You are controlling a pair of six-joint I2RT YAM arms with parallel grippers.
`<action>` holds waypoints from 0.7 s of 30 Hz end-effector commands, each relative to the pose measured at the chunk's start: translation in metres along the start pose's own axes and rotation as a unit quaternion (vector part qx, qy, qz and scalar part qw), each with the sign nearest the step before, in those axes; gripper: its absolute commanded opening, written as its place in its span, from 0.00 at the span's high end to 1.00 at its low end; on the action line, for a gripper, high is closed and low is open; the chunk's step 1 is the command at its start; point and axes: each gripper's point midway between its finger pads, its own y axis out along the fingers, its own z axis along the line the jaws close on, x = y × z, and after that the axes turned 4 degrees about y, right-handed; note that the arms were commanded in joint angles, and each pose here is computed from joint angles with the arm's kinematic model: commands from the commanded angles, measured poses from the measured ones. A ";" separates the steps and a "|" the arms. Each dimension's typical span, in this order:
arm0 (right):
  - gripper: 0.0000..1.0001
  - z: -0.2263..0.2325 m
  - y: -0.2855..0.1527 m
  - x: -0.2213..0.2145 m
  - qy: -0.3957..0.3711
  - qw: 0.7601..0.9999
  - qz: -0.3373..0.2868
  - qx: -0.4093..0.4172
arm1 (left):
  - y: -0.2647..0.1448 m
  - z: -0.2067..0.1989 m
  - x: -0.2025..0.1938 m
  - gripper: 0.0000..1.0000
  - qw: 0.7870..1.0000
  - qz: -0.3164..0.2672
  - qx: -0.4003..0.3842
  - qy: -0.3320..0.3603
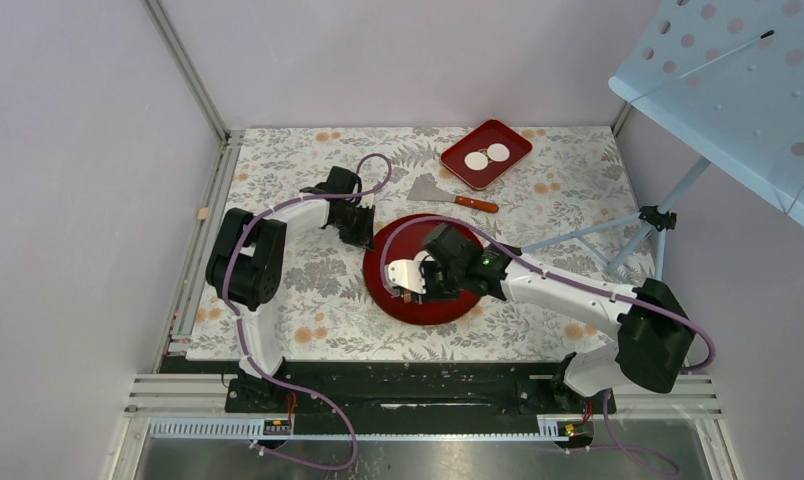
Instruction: Roll out the dumpling wrappers from the dough
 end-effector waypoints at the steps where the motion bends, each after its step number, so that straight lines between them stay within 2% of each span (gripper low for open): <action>1: 1.00 0.077 -0.019 -0.038 0.130 0.977 0.105 0.136 | 0.003 0.004 -0.008 1.00 1.000 0.016 0.007 -0.005; 6: 1.00 0.022 -0.051 0.027 0.173 0.984 0.001 0.037 | 0.004 0.004 -0.008 1.00 1.000 0.016 0.007 -0.005; 13: 1.00 -0.059 -0.071 0.054 0.232 0.965 -0.041 -0.117 | 0.004 0.004 -0.007 1.00 1.000 0.016 0.007 -0.005; 18: 1.00 -0.080 -0.058 0.052 0.129 0.976 -0.063 -0.164 | 0.004 0.004 -0.007 1.00 1.000 0.017 0.007 -0.005; 21: 1.00 -0.078 -0.040 0.041 0.068 0.986 -0.036 -0.150 | 0.004 0.004 -0.007 1.00 1.000 0.016 0.008 -0.006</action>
